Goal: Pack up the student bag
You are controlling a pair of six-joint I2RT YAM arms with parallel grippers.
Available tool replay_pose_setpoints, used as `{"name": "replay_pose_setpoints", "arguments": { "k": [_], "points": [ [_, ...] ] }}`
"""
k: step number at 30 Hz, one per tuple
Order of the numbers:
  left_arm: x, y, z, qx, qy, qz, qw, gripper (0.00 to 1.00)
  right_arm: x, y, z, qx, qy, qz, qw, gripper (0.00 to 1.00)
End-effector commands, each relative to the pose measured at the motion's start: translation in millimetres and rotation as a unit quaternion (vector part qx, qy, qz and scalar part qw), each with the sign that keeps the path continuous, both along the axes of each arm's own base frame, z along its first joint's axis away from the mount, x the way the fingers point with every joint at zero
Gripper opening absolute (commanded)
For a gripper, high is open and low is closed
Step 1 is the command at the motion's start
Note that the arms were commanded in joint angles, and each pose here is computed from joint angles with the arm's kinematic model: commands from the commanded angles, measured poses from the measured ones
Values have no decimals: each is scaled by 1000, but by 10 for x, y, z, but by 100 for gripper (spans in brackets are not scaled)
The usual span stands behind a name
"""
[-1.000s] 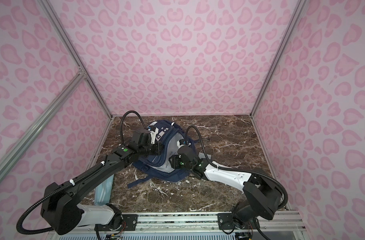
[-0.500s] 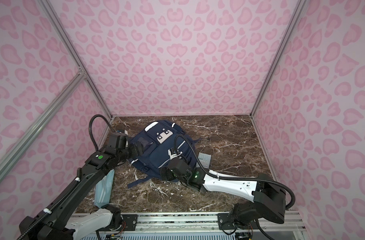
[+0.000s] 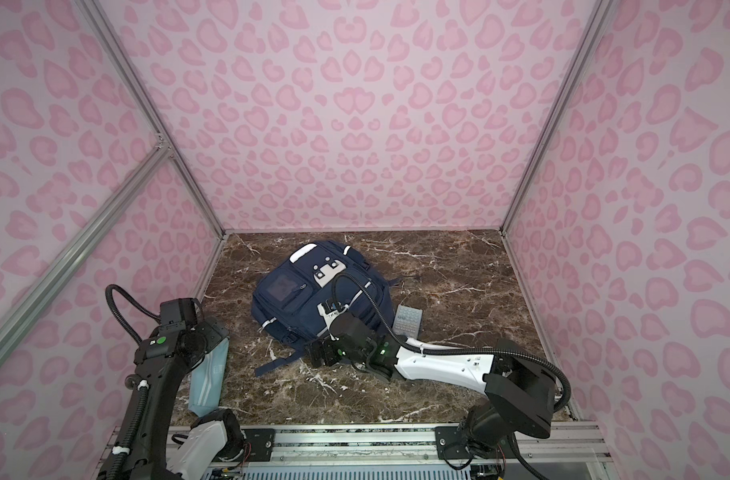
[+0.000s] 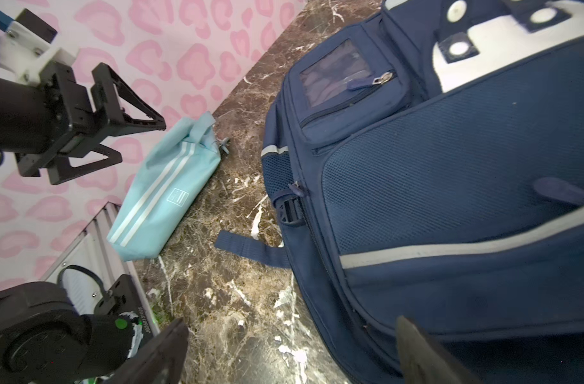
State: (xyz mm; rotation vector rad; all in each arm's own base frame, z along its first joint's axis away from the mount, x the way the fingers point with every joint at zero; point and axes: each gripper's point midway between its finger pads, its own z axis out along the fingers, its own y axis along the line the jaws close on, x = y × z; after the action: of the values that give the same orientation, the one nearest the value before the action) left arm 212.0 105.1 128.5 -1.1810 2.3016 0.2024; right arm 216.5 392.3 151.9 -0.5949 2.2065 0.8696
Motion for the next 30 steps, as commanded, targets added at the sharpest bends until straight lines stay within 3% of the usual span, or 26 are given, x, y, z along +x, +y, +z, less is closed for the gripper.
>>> {"name": "replay_pose_setpoints", "arguments": {
  "k": [1,5,7,11,13,14,18,22,23,26,28,30],
  "points": [
    [-101,109,-146,7,28,29,999,98,-7,90,112,65,15,32,997,99],
    [2,-41,-483,-62,38,37,997,98,155,-44,100,96,26,19,995,99],
    [-7,-33,-610,-68,56,46,995,96,221,-131,87,103,28,13,994,99],
    [-74,65,-588,-40,25,85,995,31,330,-249,58,112,35,7,993,99],
    [-30,26,-584,-45,-11,75,996,22,358,-243,30,118,43,10,992,98],
    [-25,17,-590,-46,-15,72,996,5,353,-217,33,122,47,17,991,97],
    [70,-107,-443,-73,-23,39,996,2,319,-120,34,134,56,33,989,96],
    [311,-383,255,-79,-122,-51,988,2,310,-62,102,130,51,41,989,95],
    [371,-506,504,-87,-163,-88,979,2,316,-57,141,128,49,41,990,96],
    [531,-998,1096,-159,-279,-199,926,2,324,-32,277,115,44,49,991,99],
    [574,-1242,1237,-210,-302,-232,901,2,294,-8,436,120,37,61,990,99],
    [626,-1584,1362,-257,-326,-288,863,1,237,18,651,140,24,71,987,99]
  ]
}}
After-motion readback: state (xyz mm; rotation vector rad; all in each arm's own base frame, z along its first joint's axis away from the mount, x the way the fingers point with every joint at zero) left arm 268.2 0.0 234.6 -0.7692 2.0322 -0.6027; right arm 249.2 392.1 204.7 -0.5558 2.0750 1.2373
